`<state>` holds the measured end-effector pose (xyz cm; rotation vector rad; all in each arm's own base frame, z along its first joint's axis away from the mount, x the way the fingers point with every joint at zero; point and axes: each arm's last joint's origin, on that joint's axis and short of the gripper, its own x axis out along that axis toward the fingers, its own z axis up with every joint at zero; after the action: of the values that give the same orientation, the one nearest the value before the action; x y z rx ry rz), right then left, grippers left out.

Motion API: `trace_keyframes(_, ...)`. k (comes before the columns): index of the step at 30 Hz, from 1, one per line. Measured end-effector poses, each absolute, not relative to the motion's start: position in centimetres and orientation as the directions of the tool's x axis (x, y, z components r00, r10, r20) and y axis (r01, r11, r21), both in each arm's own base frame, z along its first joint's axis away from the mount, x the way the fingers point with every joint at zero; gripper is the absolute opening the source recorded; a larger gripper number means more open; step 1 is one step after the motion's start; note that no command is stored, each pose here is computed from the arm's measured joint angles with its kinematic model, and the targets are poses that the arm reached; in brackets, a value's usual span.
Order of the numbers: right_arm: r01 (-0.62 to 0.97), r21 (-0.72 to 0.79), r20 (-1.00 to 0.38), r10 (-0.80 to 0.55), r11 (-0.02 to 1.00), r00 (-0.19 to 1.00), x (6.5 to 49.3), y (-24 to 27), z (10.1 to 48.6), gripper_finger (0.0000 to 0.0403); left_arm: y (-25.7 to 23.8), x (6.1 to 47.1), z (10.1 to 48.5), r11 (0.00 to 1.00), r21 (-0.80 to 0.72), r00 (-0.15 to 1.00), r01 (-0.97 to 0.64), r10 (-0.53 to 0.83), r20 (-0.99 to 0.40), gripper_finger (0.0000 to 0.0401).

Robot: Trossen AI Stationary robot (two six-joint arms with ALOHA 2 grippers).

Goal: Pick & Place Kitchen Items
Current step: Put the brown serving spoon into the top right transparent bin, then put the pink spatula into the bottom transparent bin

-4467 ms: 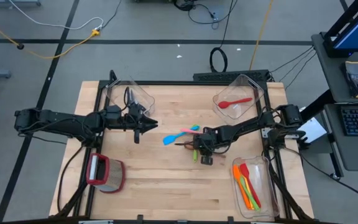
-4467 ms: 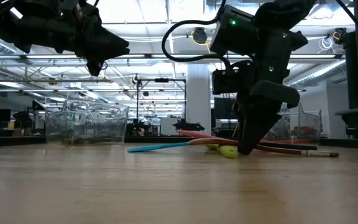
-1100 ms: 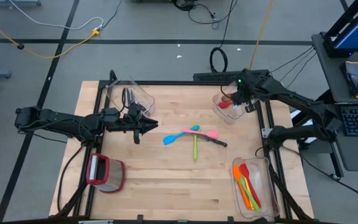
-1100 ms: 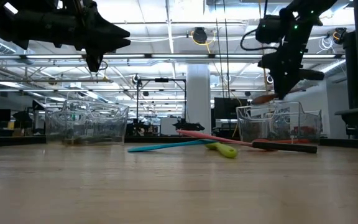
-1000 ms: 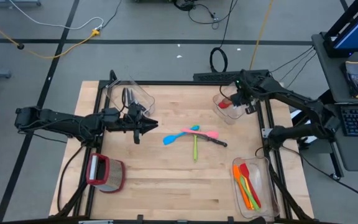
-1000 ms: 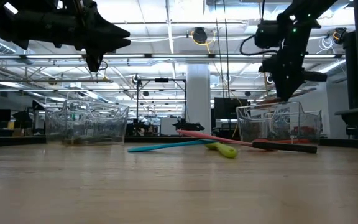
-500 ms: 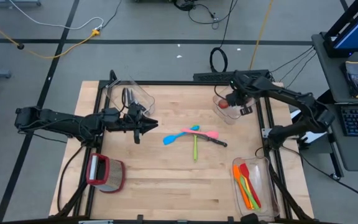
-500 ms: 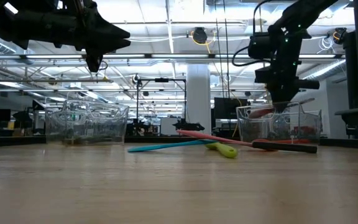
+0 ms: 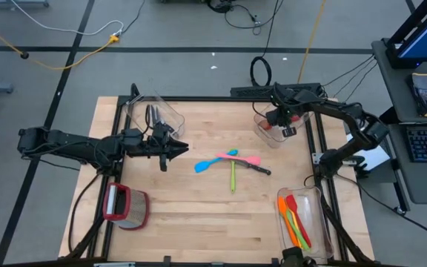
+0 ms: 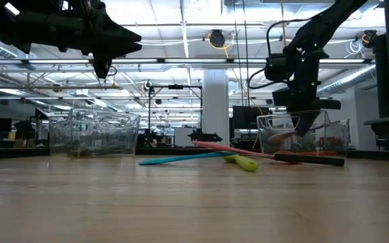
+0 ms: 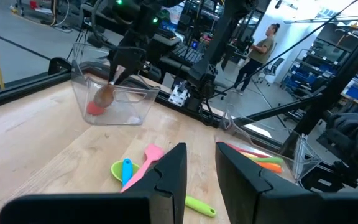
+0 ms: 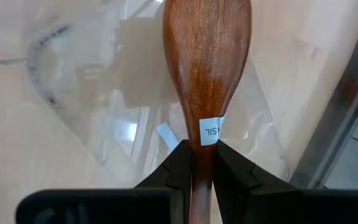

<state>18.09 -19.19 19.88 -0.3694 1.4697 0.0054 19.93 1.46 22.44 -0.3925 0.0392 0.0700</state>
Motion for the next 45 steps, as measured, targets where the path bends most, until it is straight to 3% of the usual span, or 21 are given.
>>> trace_keyframes(6,-0.209,-0.203,-0.968,-0.165,0.956,0.188,18.0,-19.7,19.7,0.0036,1.5,19.9,22.4,0.924,-0.375,0.997,-0.076,0.060,-0.053,0.0088)
trace_keyframes(16,-0.195,-0.155,-0.973,-0.115,0.968,0.201,17.2,-19.5,18.5,0.0036,1.5,19.9,22.4,0.926,-0.371,0.997,-0.075,0.060,-0.053,0.0088)
trace_keyframes(36,-0.124,-0.179,-0.969,-0.153,0.976,0.192,17.5,-19.5,18.5,0.0070,1.5,19.9,22.4,0.926,-0.369,0.997,-0.075,0.059,-0.053,0.0088)
trace_keyframes(45,-0.078,-0.257,-0.955,-0.241,0.963,0.171,17.6,-19.9,18.7,0.0107,1.5,19.9,22.4,0.927,-0.367,0.997,-0.075,0.059,-0.054,0.0088)
